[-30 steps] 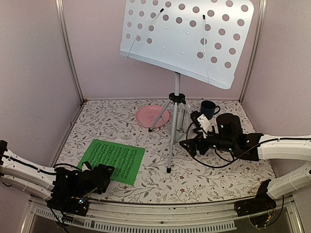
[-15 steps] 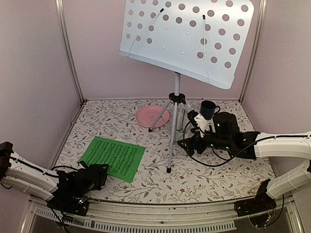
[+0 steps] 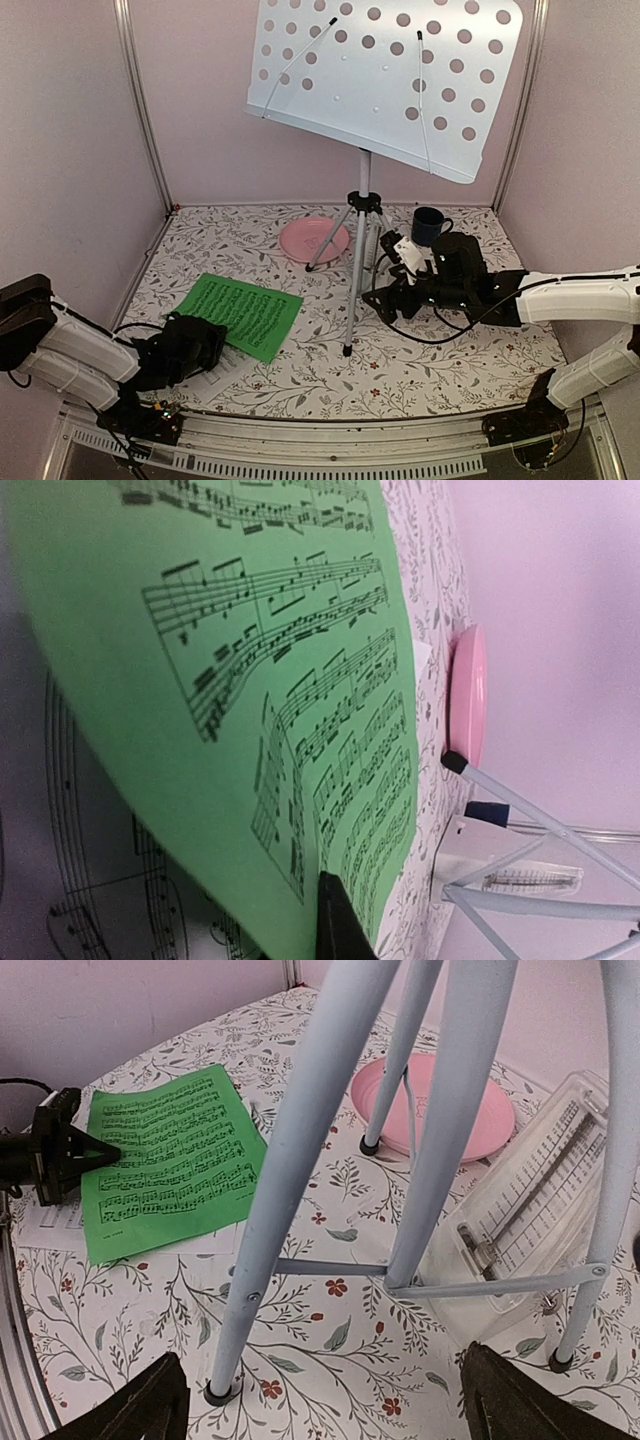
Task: Set up the instrument practice props
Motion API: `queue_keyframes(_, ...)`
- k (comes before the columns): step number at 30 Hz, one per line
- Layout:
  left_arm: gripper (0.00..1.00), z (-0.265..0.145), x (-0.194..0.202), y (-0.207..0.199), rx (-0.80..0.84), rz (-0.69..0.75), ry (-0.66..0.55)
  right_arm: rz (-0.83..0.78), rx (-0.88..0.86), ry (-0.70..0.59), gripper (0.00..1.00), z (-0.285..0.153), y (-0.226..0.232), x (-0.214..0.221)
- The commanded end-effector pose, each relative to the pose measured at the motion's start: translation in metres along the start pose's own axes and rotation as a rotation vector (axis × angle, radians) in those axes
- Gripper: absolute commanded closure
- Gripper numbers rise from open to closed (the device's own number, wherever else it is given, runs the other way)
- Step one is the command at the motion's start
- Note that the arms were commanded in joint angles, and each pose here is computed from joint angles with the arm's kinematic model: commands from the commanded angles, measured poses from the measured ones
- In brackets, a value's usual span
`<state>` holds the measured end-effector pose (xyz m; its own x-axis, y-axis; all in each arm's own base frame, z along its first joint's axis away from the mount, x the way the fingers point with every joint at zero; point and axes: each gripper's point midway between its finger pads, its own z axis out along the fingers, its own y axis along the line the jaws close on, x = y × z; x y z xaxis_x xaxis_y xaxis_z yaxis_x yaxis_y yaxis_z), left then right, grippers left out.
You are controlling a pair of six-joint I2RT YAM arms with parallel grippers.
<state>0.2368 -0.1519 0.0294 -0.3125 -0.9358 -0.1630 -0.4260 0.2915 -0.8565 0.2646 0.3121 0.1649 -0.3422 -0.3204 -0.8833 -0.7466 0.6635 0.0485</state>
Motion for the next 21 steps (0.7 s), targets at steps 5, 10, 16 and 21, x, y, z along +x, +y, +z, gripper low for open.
queue_keyframes(5,1.0,0.01,-0.001,-0.061,-0.006,0.514,-0.009,-0.016,-0.059,-0.074,0.03,-0.008,0.013,-0.03)
queue_keyframes(10,1.0,0.005,0.013,-0.126,0.053,0.959,0.017,-0.021,-0.155,-0.094,0.02,-0.013,0.03,-0.041)
queue_keyframes(16,1.0,-0.037,0.028,-0.175,0.291,1.184,0.093,-0.029,-0.259,-0.11,0.02,-0.022,0.048,-0.052)
queue_keyframes(21,1.0,-0.091,0.026,-0.212,0.497,1.274,0.094,-0.025,-0.305,-0.129,0.02,-0.032,0.056,-0.056)
